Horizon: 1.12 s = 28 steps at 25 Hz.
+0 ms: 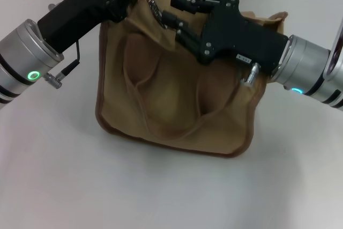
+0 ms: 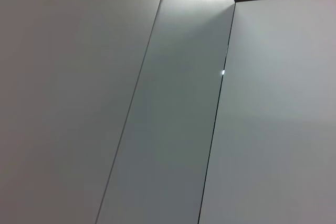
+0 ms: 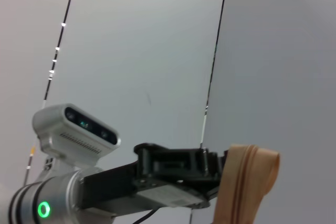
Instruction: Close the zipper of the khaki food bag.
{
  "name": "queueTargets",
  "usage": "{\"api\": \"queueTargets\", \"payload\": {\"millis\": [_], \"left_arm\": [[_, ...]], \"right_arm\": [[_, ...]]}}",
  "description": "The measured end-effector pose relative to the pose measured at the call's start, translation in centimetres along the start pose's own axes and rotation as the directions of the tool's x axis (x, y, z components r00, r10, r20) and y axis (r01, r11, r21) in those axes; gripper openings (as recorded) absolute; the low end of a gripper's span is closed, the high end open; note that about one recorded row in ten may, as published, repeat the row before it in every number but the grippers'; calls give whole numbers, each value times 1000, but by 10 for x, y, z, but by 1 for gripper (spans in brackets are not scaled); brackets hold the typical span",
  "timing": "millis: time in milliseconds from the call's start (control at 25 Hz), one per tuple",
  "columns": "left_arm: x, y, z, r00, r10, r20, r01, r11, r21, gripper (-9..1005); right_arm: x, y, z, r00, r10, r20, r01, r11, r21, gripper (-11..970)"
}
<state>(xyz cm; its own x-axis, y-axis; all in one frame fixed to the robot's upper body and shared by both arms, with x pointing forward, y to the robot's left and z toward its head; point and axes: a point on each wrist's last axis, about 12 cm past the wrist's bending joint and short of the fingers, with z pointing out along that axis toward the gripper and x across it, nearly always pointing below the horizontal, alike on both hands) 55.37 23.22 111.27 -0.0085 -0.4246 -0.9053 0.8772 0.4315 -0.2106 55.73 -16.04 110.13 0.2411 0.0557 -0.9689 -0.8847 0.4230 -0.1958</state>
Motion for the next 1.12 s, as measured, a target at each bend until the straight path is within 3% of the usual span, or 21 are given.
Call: {"api": "queueTargets", "payload": {"millis": [320, 1120], "left_arm": [[0, 0, 2, 1000, 0, -2, 0, 1000, 8, 58], [-1, 0, 3, 1000, 5, 1, -5, 1000, 9, 60]], "right_arm": [[4, 0, 8, 998, -14, -66, 12, 1000, -29, 339], [2, -12, 16, 995, -29, -94, 34, 998, 47, 327]]}}
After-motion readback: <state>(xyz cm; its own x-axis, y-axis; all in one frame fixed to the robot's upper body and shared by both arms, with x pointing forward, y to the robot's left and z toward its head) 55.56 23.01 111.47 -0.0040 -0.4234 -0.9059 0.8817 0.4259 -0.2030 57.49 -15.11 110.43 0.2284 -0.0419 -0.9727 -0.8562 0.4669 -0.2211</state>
